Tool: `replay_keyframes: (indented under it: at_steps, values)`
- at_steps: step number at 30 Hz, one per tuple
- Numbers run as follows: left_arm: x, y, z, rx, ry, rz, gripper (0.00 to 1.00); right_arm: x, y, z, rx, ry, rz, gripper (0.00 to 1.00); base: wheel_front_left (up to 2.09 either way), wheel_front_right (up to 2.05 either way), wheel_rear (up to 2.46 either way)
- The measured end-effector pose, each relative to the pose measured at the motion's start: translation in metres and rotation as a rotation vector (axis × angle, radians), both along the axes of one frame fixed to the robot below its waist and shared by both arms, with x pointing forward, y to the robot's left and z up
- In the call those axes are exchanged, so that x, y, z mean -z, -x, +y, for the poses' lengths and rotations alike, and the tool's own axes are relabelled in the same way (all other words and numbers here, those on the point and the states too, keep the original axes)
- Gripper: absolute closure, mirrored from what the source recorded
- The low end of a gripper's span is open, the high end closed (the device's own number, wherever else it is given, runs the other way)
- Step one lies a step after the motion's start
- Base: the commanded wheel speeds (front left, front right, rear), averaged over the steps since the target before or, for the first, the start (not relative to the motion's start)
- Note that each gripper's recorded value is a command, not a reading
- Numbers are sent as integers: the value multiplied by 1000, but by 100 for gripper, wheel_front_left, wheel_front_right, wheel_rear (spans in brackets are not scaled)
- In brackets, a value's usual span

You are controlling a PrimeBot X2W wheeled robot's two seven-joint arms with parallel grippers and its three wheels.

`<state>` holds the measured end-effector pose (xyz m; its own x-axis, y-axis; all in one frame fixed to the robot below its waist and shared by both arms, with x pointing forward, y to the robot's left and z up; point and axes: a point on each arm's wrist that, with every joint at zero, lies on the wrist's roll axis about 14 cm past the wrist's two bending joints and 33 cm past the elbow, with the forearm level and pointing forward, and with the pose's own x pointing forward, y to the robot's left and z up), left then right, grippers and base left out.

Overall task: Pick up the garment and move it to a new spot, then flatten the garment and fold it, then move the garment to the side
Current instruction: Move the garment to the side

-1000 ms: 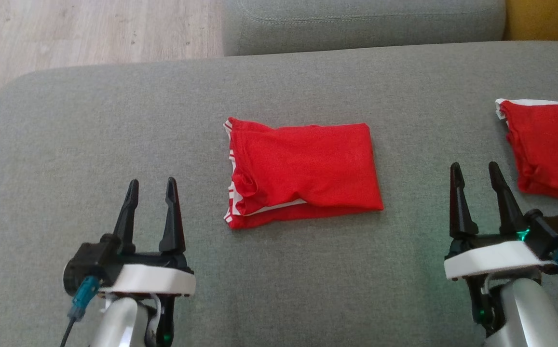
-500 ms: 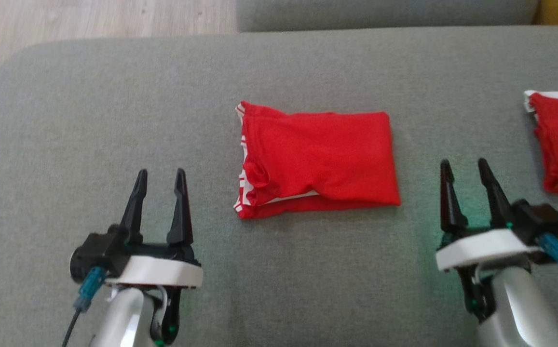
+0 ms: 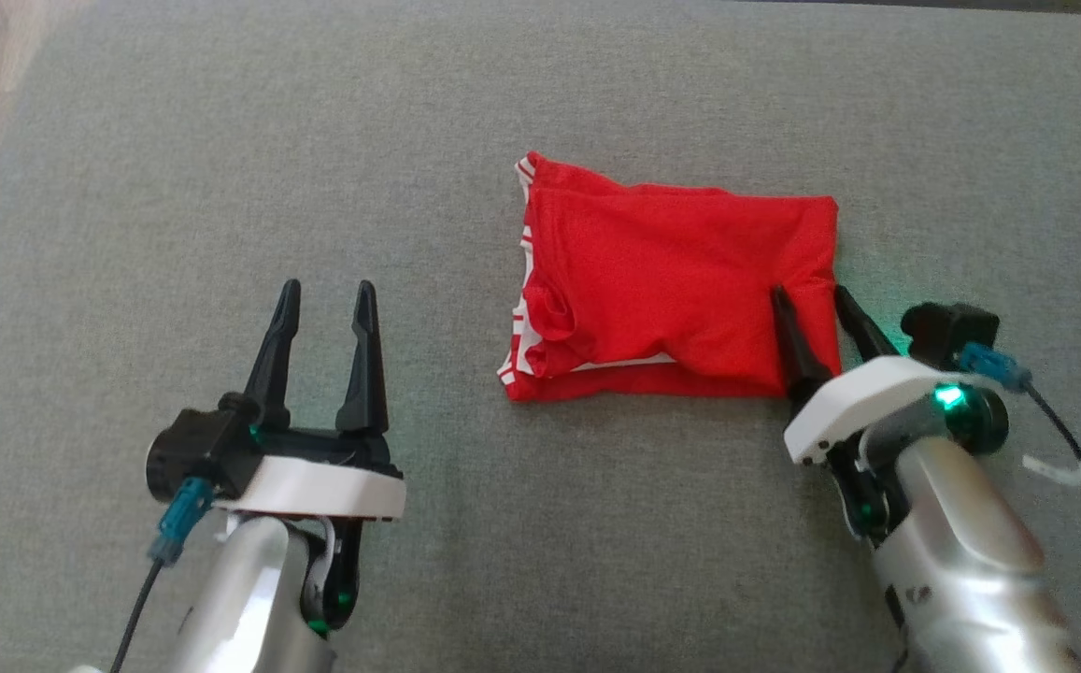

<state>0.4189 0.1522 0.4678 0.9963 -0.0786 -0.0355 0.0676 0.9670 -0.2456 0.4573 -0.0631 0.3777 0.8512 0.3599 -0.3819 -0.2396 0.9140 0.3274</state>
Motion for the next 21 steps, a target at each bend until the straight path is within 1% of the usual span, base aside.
replay_keyframes:
  at_steps: [5,6,7,14,21]
  values:
    - [1,-1,4,-12,-2,2,0,6,-9,13,-66,39,19,0,0,0,0]
    - [0,-1,5,-12,-2,2,0,6,-9,16,-81,50,18,58,0,0,0]
    - [0,-1,4,-12,-2,0,0,6,-9,18,-98,67,15,100,0,0,0]
    - [-8,-2,-4,10,3,-23,0,-1,-4,12,-136,165,-71,100,0,0,0]
    - [-23,-4,-37,98,21,-62,0,-38,-13,-20,-105,308,-230,100,0,0,0]
